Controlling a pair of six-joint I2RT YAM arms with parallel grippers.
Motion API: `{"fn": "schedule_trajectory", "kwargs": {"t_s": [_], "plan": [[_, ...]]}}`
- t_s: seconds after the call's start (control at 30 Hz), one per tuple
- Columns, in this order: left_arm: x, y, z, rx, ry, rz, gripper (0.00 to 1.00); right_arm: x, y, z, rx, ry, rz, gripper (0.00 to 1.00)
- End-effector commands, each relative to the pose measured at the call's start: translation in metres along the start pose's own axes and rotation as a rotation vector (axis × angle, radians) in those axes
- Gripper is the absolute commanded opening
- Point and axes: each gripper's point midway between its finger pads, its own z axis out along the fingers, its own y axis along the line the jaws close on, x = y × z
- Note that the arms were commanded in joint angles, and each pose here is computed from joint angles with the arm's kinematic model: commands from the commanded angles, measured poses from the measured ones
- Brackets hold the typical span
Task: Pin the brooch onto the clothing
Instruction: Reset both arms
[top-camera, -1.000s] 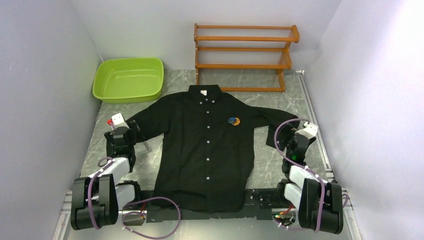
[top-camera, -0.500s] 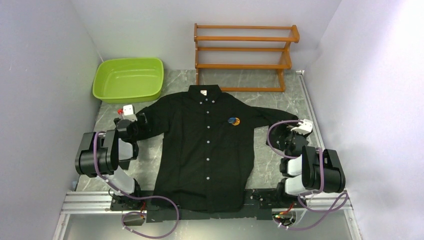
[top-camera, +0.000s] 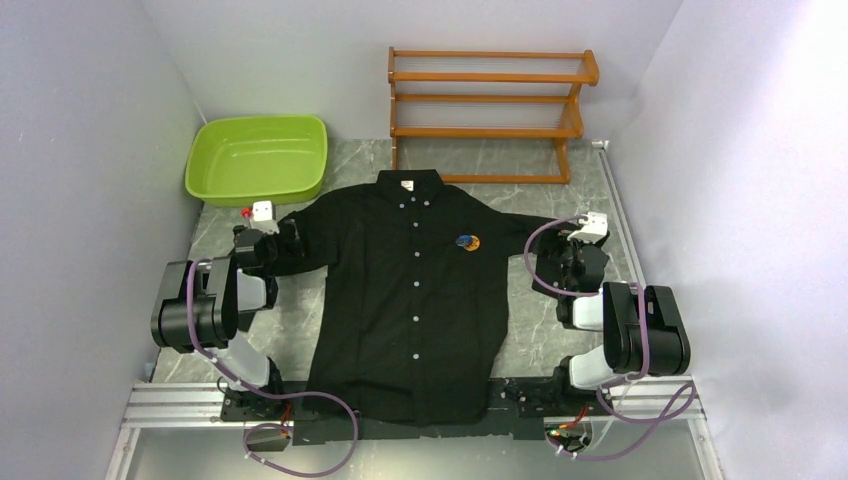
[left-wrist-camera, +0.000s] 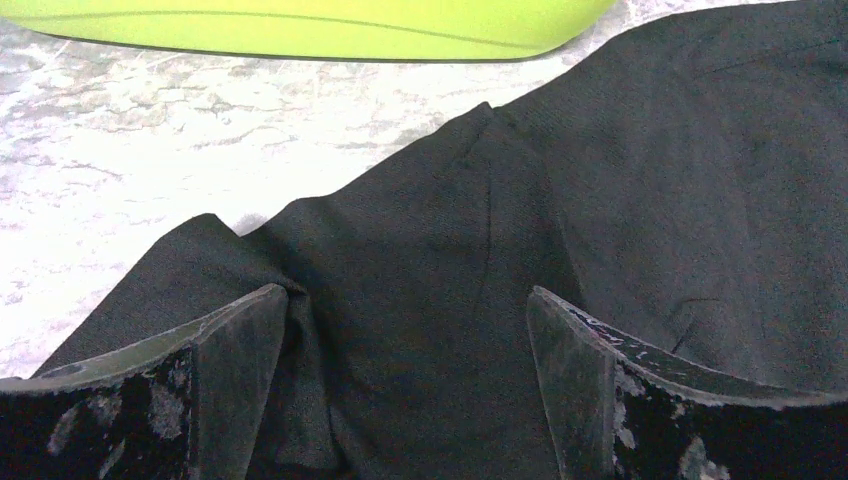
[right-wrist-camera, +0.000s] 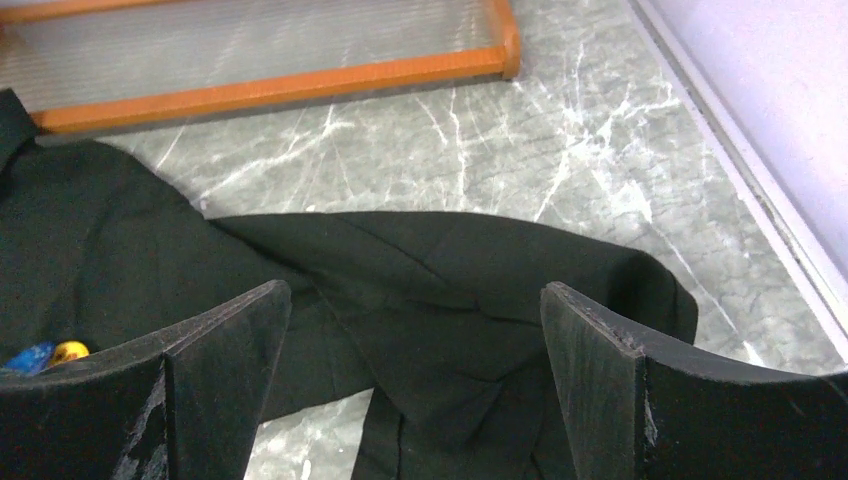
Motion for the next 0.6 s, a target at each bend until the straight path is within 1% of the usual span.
{"fn": "schedule_trajectory", "kwargs": {"t_s": [0.0, 0.07, 0.57], "plan": [[-0.0094, -0.0089, 0.0046, 0.05, -0.021, 0.029, 0.95, 0.0019, 0.0025, 0.0051, -0.01, 0.019, -0.049, 1.0], [-0.0102, -0.0083, 0.0049, 0.048, -0.025, 0.03, 0.95, 0.0042, 0.0067, 0.007, -0.031, 0.037, -0.062, 1.0], [-0.01, -0.0091, 0.0047, 0.05, -0.024, 0.03, 0.95, 0.0036, 0.007, 0.0083, -0.022, 0.037, -0.068, 1.0]]}}
